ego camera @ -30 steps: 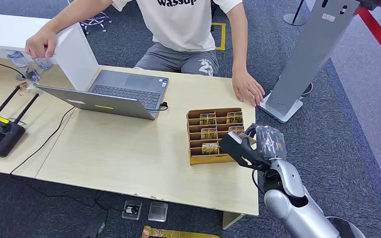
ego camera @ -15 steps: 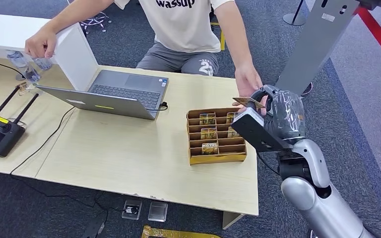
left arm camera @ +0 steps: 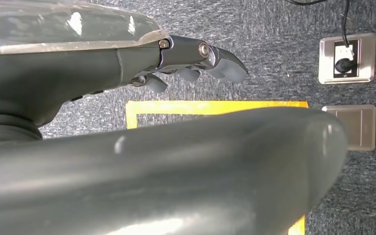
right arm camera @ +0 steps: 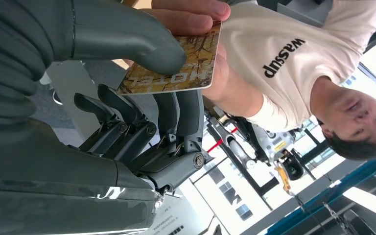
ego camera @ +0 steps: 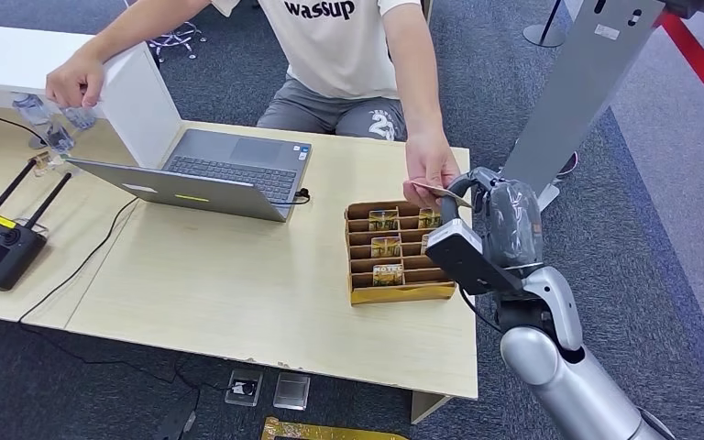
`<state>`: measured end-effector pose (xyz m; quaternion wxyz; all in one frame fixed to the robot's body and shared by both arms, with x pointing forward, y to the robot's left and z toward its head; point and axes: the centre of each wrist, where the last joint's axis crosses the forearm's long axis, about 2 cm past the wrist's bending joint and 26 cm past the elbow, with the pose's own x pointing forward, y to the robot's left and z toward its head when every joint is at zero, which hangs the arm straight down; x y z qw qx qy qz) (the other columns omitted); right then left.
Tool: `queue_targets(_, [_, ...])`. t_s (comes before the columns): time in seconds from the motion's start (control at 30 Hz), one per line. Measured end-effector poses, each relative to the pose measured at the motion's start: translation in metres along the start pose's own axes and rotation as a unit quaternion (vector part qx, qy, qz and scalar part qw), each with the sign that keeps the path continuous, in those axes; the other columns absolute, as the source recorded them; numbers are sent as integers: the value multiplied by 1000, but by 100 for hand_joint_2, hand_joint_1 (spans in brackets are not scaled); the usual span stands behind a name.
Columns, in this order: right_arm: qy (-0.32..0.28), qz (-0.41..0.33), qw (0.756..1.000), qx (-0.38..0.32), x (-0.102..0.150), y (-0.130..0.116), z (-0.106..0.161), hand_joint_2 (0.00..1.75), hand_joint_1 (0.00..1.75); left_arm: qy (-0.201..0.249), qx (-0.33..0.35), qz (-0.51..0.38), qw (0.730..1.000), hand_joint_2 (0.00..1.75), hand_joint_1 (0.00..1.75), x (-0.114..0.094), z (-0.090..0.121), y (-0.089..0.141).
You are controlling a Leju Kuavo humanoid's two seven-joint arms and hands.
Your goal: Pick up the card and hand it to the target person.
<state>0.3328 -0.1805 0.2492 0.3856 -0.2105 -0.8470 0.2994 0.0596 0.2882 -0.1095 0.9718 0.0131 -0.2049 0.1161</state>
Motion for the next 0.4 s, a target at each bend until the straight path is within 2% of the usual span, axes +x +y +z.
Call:
queue_targets(0.07, [6,-10,1000,9,-1,3,2,175,3,0,-1,0,1000,0,0,0,0,0])
queue_targets(0.2, [21,-52,998,28,-5,9,8,175,0,0,-1,0,1000,0,0,0,0,0])
queue_targets(0.4, [51,-191,978,66,-11,21,26,175,0,0,5,1,1000,0,0,0,0,0])
